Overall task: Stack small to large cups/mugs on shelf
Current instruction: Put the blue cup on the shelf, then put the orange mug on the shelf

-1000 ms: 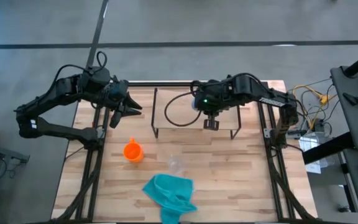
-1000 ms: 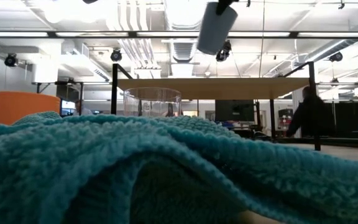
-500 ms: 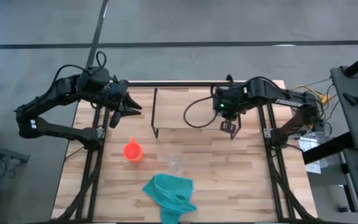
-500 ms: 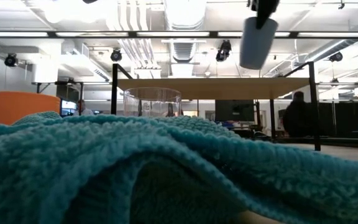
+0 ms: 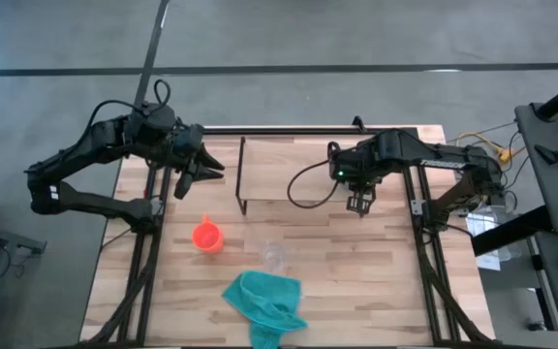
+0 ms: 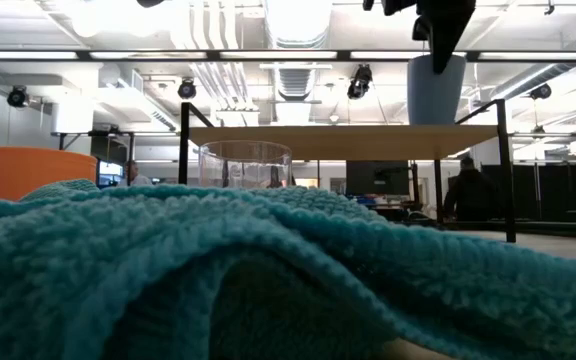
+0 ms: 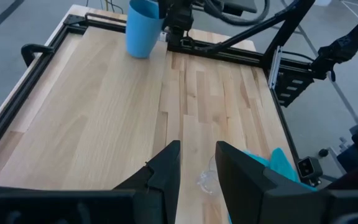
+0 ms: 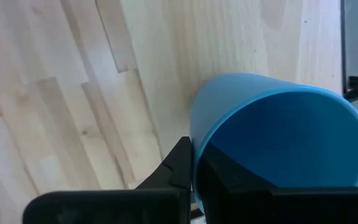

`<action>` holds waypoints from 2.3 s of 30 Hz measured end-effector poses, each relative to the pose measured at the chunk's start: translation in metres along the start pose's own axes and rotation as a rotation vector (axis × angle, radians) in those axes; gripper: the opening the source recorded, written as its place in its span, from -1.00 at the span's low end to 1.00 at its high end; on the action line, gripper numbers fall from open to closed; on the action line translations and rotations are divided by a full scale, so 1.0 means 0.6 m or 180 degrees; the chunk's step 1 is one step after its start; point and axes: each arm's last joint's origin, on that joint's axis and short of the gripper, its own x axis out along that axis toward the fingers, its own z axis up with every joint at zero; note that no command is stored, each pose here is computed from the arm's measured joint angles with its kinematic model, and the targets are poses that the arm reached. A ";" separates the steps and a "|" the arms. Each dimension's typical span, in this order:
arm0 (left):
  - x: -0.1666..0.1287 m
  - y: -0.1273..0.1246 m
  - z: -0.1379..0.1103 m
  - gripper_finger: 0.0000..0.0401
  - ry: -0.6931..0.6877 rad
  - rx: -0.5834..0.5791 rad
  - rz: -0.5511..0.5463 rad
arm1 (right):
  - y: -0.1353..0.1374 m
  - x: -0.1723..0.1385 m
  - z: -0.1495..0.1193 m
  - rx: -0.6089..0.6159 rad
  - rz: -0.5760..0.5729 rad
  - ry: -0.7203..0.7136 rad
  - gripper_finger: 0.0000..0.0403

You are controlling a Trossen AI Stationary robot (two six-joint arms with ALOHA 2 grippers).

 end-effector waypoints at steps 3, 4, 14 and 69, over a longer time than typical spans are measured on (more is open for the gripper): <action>0.002 0.001 0.002 -0.56 -0.0014 0.0005 0.0000 | 0.001 0.005 0.004 -0.0124 -0.0068 0.0029 -0.90; 0.003 0.001 0.002 -0.56 -0.0007 0.0003 0.0000 | 0.000 0.007 0.006 -0.0168 -0.0116 0.0036 -0.87; 0.004 0.002 0.002 -0.56 -0.0006 0.0002 0.0001 | -0.004 -0.014 0.022 -0.0206 -0.0321 -0.0175 -0.64; 0.088 0.001 -0.150 -0.56 0.1920 -0.1395 0.0128 | 0.208 -0.028 0.138 -0.0899 0.0103 -0.0785 -0.65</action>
